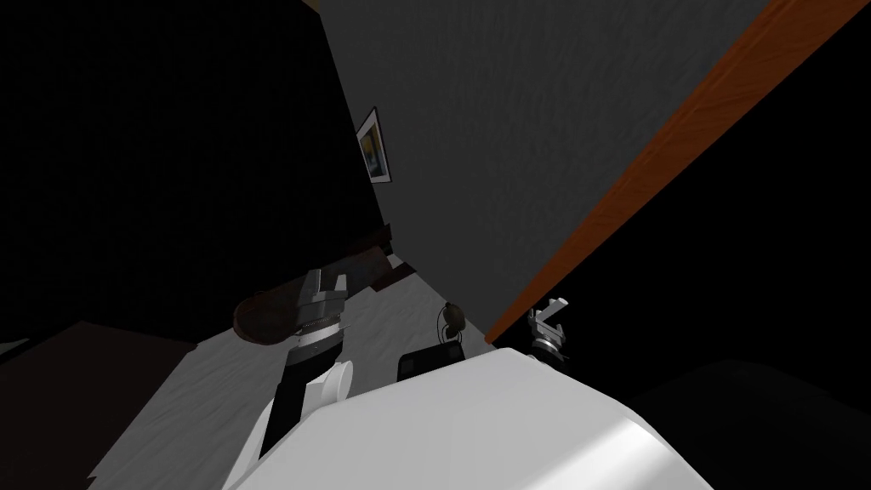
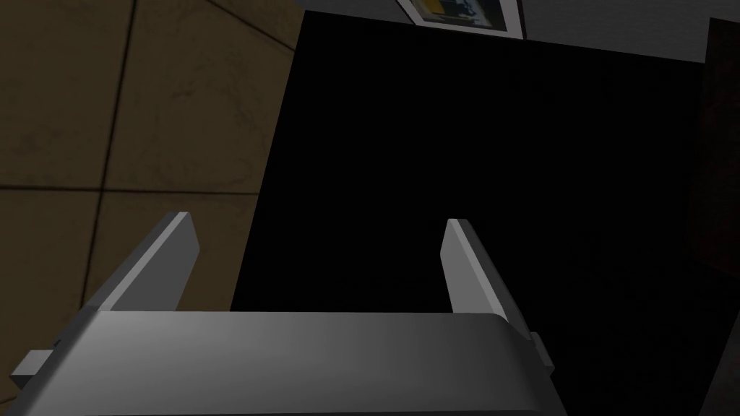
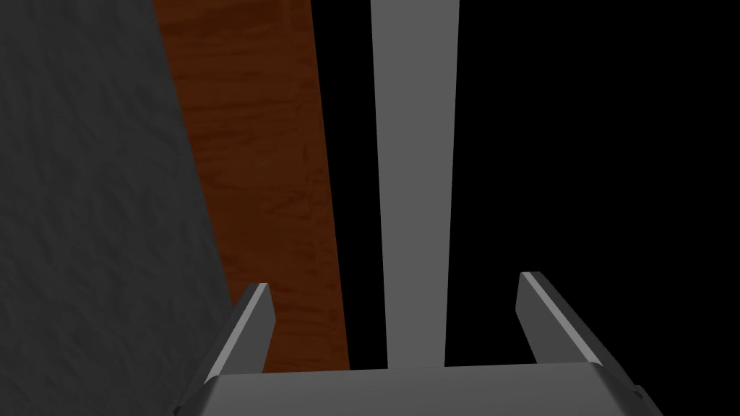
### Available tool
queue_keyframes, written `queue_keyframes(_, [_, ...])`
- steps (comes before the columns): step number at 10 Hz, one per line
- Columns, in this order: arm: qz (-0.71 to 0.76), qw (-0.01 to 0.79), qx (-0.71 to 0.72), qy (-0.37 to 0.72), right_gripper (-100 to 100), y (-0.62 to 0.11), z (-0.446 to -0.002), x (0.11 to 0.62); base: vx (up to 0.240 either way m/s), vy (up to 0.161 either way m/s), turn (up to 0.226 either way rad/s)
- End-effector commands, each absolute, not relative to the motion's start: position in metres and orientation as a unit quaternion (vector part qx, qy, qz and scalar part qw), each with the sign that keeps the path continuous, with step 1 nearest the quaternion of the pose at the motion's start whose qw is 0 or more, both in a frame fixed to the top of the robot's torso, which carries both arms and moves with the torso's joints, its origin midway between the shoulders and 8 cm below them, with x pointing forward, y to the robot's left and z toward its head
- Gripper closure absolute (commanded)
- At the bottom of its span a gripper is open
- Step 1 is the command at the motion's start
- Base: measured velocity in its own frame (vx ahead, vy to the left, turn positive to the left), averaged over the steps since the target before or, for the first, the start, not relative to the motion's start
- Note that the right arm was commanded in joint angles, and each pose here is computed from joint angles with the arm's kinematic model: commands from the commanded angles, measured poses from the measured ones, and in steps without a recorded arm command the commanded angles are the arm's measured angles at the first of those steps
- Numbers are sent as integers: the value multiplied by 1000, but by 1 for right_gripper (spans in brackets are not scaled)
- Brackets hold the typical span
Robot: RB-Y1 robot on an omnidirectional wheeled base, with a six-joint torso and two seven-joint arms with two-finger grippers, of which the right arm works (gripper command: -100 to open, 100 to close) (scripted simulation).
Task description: Pull the door open
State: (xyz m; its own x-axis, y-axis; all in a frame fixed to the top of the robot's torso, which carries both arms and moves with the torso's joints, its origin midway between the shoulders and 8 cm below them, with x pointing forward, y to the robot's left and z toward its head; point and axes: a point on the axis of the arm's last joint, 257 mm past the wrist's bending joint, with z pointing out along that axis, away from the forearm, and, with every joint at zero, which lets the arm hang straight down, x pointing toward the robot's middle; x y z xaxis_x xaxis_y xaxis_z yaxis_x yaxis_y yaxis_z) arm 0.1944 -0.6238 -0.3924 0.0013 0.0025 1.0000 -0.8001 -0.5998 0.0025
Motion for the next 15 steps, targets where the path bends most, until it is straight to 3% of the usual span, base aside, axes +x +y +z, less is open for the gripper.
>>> queue_keyframes(1, [632,317,632,-315,-100,-624,-392,195,7,-22,14])
queue_keyframes(15, [633,316,633,-314,-100,-629,-392,197,5,-9,-1])
